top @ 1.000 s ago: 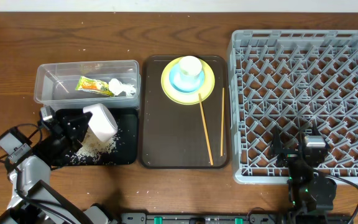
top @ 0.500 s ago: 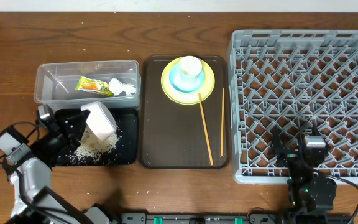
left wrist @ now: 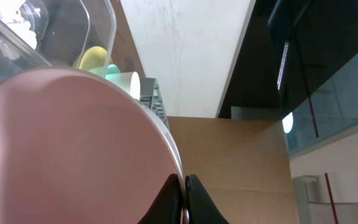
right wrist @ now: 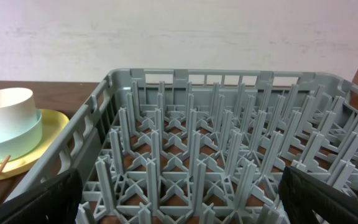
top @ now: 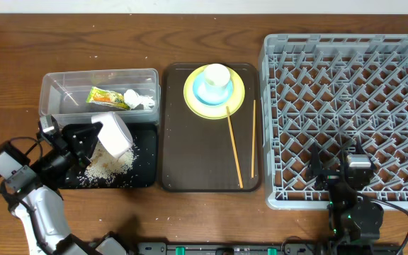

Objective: Sort waste into correct bins and load items into the dishwasher rack
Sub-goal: 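Tilt the plate with the left gripper to dump rice onto the black tray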

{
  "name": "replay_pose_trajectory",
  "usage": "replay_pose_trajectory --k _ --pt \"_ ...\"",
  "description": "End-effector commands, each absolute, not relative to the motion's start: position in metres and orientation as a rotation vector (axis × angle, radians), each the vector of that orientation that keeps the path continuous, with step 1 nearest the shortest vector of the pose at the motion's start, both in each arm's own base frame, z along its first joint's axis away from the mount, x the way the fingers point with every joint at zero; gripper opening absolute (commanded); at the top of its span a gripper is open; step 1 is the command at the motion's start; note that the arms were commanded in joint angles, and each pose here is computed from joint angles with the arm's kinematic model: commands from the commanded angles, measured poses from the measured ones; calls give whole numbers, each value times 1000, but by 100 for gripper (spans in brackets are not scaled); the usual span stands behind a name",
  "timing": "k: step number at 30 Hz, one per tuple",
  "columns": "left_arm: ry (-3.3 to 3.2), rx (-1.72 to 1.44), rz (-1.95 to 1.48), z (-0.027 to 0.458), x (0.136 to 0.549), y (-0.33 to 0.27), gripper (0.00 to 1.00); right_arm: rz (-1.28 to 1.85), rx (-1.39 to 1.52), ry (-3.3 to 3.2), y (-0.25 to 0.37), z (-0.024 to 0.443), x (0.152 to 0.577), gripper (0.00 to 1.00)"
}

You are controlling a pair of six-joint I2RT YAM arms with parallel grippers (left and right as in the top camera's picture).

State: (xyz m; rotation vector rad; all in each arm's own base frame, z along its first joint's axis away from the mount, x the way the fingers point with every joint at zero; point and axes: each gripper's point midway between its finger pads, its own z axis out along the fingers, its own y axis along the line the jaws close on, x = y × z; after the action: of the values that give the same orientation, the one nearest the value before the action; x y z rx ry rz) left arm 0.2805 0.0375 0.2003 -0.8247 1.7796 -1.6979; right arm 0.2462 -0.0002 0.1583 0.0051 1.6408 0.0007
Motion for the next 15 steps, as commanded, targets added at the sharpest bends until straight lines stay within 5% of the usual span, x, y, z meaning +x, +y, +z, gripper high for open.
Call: replay_pose_trajectory --k 1,15 --pt "1773 -817 -1741 207 278 33 6 9 1 1647 2 156 246 99" --pt "1968 -680 -1692 213 291 -31 6 9 1 1647 2 156 246 99"
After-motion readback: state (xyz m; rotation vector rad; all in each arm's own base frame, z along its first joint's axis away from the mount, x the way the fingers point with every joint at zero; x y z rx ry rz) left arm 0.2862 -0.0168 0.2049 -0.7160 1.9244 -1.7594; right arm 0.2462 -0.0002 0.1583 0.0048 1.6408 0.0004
